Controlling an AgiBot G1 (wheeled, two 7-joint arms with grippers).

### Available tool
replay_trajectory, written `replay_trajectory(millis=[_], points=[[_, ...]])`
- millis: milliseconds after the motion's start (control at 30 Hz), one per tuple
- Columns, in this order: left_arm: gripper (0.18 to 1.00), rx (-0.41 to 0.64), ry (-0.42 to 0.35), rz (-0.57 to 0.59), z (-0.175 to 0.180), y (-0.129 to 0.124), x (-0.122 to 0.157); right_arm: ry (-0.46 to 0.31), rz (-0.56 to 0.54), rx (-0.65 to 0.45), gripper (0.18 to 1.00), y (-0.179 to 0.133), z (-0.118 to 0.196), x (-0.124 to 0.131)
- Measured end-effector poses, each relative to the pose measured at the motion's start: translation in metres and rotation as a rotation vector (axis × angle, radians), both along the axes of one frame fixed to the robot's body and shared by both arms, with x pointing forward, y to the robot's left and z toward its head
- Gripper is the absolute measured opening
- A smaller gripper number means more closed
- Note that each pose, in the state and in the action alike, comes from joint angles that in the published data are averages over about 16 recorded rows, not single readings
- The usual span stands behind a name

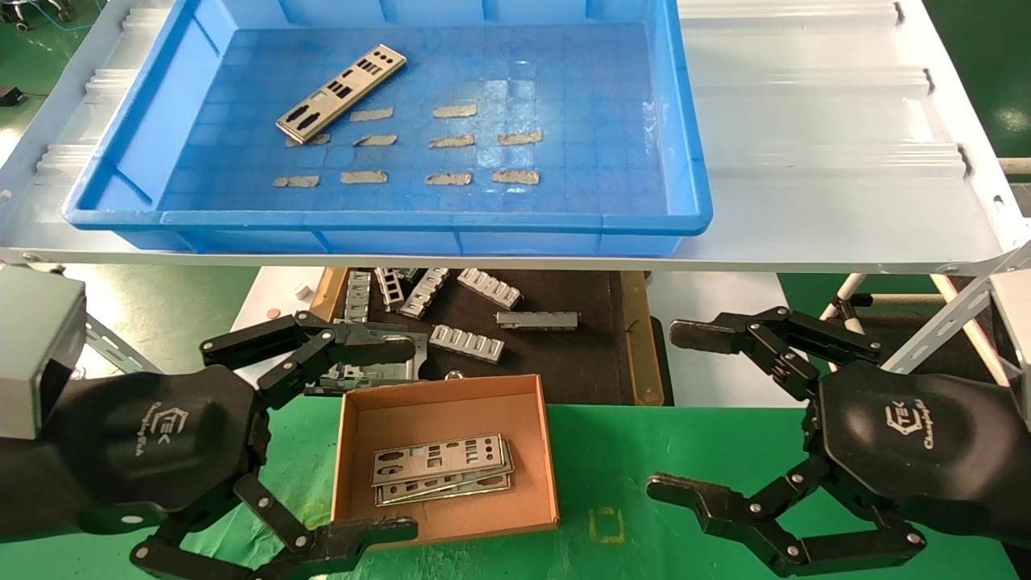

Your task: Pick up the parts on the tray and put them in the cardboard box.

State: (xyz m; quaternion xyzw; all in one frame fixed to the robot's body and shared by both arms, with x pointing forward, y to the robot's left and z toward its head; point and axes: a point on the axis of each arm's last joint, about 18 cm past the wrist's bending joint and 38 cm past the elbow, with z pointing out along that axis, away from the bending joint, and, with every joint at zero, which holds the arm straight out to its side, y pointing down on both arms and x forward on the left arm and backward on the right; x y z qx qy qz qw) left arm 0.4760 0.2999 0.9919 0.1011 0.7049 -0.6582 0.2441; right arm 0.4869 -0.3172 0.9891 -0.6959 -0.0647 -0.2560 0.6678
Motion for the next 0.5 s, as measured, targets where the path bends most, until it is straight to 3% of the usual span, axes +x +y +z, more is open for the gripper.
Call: replay_trajectory(millis=[500], points=[[1.001, 0.000, 0.000, 0.000, 0.0000, 0.0000, 0.0000, 0.000, 0.000, 0.000, 1.001, 0.0000, 0.0000, 0.0000]])
